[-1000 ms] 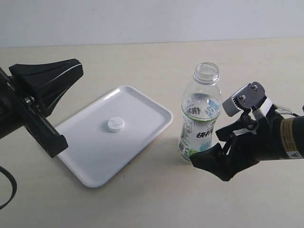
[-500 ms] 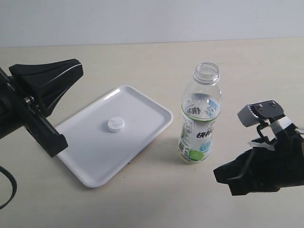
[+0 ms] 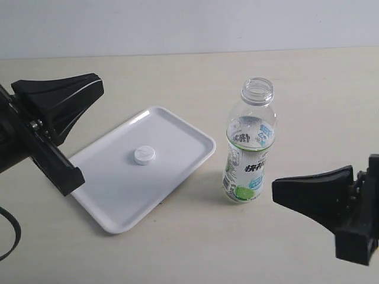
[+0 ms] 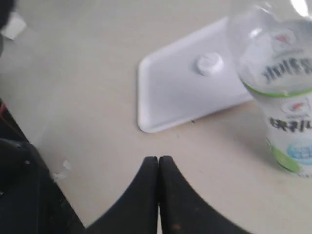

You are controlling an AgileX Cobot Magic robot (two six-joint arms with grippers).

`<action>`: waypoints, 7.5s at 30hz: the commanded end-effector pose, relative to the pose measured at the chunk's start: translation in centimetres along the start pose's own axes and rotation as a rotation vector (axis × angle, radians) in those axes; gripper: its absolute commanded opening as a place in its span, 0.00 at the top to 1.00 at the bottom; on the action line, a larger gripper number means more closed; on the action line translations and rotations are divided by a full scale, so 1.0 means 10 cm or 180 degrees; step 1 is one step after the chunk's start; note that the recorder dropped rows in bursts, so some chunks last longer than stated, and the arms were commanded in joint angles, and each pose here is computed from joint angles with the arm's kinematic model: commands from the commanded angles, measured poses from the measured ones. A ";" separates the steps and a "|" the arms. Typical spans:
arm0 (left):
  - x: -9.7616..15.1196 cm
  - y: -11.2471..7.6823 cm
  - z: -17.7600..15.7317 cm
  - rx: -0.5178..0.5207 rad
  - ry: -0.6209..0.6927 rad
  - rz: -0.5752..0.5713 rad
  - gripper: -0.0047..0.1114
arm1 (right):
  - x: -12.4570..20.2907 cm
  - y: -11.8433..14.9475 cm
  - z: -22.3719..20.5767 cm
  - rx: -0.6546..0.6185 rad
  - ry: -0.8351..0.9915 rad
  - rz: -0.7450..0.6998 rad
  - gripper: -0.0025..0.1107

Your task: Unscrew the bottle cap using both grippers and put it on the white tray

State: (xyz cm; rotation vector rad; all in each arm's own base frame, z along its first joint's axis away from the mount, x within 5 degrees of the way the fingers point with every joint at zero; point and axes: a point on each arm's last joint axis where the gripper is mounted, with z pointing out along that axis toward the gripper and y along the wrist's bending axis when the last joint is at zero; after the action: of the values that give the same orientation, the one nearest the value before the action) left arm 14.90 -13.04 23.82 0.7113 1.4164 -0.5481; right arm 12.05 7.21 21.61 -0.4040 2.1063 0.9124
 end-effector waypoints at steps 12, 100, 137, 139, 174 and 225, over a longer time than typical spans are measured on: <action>0.01 0.00 -0.02 0.0001 0.0009 -0.0034 0.96 | -0.11 0.21 -0.50 0.0642 -0.1212 -0.0722 0.98; 0.01 0.00 -0.02 0.0001 0.0009 -0.0034 0.96 | 0.63 -0.31 -0.80 0.2794 -0.1508 -0.0569 0.98; 0.00 0.35 -0.83 -0.1492 0.1083 -0.1325 0.96 | 0.63 -0.31 -0.80 0.2794 -0.1508 -0.0569 0.98; -0.01 0.36 -1.00 -0.1743 0.1124 -0.1383 0.96 | 0.63 -0.31 -0.80 0.2794 -0.1508 -0.0569 0.98; 0.55 0.16 -1.62 -0.2489 0.0760 -0.1109 0.96 | 0.63 -0.31 -0.79 0.2790 -0.1511 -0.0562 0.98; 0.57 0.05 -1.54 -0.2010 0.0873 -0.1009 0.96 | 0.63 -0.31 -0.79 0.2782 -0.1516 -0.0551 0.98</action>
State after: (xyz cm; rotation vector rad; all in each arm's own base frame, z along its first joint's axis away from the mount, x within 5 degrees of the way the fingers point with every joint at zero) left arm 5.22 -1.03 18.06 0.0612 1.8589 -0.2069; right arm 5.45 -0.52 18.81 0.0914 1.7757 -0.0567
